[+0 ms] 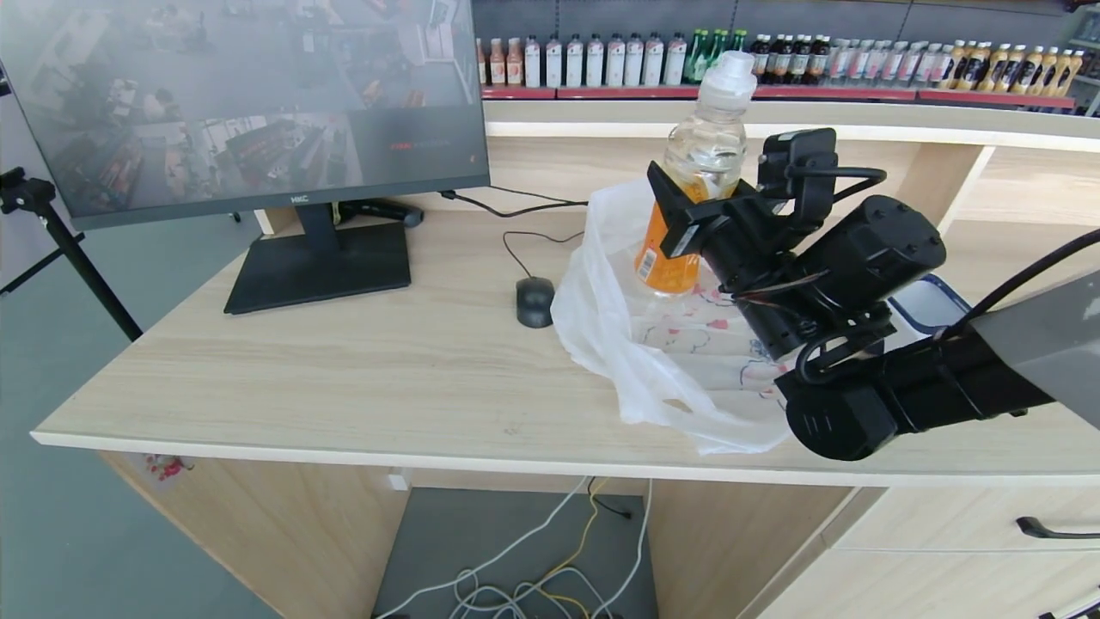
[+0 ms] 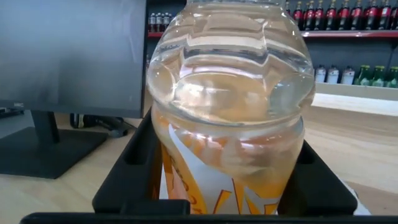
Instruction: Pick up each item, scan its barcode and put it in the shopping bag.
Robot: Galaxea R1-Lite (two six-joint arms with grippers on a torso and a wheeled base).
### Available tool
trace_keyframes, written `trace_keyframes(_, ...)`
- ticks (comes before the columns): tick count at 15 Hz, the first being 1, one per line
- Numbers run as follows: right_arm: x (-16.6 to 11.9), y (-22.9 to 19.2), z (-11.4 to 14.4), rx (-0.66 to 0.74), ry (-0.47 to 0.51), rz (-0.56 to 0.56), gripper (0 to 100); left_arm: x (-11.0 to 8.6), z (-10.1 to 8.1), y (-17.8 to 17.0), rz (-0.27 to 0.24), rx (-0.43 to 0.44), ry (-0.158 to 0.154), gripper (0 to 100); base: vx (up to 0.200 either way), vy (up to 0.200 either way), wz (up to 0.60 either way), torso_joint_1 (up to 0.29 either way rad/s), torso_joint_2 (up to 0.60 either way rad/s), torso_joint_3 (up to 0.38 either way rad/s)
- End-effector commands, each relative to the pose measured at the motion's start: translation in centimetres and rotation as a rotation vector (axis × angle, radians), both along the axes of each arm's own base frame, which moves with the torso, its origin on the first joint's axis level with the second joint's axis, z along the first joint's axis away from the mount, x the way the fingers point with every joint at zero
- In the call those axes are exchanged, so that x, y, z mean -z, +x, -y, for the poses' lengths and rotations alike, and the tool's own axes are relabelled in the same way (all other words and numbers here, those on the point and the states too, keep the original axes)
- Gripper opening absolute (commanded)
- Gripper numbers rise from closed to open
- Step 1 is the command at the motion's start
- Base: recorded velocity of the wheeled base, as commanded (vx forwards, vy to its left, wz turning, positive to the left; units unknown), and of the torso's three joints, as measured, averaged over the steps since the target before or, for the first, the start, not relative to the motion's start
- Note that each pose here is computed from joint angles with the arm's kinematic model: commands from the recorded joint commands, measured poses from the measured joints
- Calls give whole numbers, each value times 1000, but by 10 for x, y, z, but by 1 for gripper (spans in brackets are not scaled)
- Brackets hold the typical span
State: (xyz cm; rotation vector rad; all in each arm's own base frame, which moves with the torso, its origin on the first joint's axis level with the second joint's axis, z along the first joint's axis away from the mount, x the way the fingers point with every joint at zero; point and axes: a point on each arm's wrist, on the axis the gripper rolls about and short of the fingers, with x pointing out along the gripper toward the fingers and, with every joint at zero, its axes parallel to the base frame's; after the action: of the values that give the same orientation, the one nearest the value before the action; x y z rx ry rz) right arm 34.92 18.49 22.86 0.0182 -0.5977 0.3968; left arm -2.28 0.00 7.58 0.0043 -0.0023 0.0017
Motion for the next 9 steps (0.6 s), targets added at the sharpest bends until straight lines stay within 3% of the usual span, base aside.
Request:
trace_keyframes(1,10,5,-3,-3,-12,-21,0,0,0,0,1,0,0,100,0,0,0,0,0,0)
trace_keyframes(9,39,19,-10,-1,-43,-80,0,0,0,0,1,0,-1,100,0,0,0,0,0,0)
